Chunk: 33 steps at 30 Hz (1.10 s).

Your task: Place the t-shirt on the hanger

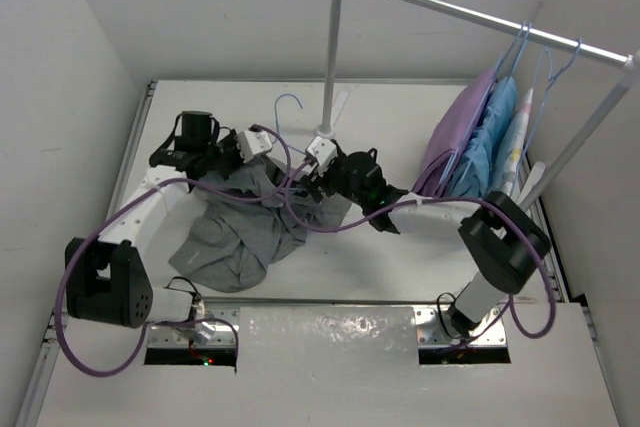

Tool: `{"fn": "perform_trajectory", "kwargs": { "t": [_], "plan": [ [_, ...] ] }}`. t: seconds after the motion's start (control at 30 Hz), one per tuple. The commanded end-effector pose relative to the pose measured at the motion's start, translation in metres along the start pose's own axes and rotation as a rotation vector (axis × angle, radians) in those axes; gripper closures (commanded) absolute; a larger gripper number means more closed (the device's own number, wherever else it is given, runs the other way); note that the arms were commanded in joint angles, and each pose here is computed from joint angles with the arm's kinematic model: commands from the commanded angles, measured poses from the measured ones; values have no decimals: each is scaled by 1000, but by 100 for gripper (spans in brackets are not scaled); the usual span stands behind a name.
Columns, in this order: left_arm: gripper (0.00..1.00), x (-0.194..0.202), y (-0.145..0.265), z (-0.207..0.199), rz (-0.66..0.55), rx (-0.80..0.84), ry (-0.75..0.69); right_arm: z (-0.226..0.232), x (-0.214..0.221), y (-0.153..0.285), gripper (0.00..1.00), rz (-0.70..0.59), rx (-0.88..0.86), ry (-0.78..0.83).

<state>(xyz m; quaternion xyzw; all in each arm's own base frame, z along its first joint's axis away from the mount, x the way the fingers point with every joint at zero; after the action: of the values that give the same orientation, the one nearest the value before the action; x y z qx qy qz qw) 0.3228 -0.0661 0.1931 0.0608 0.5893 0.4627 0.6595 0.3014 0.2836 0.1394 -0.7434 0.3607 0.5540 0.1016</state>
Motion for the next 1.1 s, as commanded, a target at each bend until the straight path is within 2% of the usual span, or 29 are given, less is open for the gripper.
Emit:
{"fn": "perform_trajectory", "kwargs": {
  "t": [0.0,0.07,0.17,0.37,0.43,0.53,0.6,0.67,0.73,0.77,0.83,0.87,0.93,1.07],
  "plan": [
    [100,-17,23,5,-46,-76,166,-13,-20,15,24,65,63,-37],
    [100,-13,23,5,-32,-115,214,-21,-22,25,17,118,131,-52],
    [100,-10,20,4,-43,-148,272,-26,-27,34,15,126,200,-152],
    [100,-21,22,11,-98,-225,448,-20,-37,44,18,3,230,-459],
    [100,-21,21,12,-106,-240,444,-28,-45,53,19,-72,291,-478],
    [100,-20,19,14,-101,-270,423,-36,-45,60,20,-61,367,-463],
    [100,-21,19,18,-106,-300,400,-37,-49,59,26,-69,358,-455],
    [100,-23,20,20,-118,-308,390,-28,-41,49,28,-68,322,-507],
    [100,-25,20,21,-126,-306,388,-15,-44,37,33,-138,245,-571],
    [100,-26,19,21,-129,-301,388,-6,-32,24,35,-119,215,-584],
    [100,-26,19,20,-132,-293,389,4,-42,6,39,-171,163,-611],
    [100,-27,19,19,-133,-291,388,11,-27,-7,41,-126,154,-624],
    [100,-27,19,19,-134,-287,392,12,-36,-23,43,-148,126,-647],
    [100,-27,19,18,-132,-282,393,16,-23,-46,43,-96,155,-619]
  ]
}}
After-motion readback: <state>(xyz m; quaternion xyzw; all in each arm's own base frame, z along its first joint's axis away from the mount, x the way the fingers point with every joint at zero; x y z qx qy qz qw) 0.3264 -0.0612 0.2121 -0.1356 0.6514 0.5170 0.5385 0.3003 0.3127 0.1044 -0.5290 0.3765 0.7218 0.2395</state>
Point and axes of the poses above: each gripper's point midway between its finger pads, its own y axis back along the fingers, its own z axis along the line the jaws close on, x = y × z, the point moved 7 cm from there along y, back along the fingers, and after that the axes turned 8 degrees about y, right-handed, at the moved point
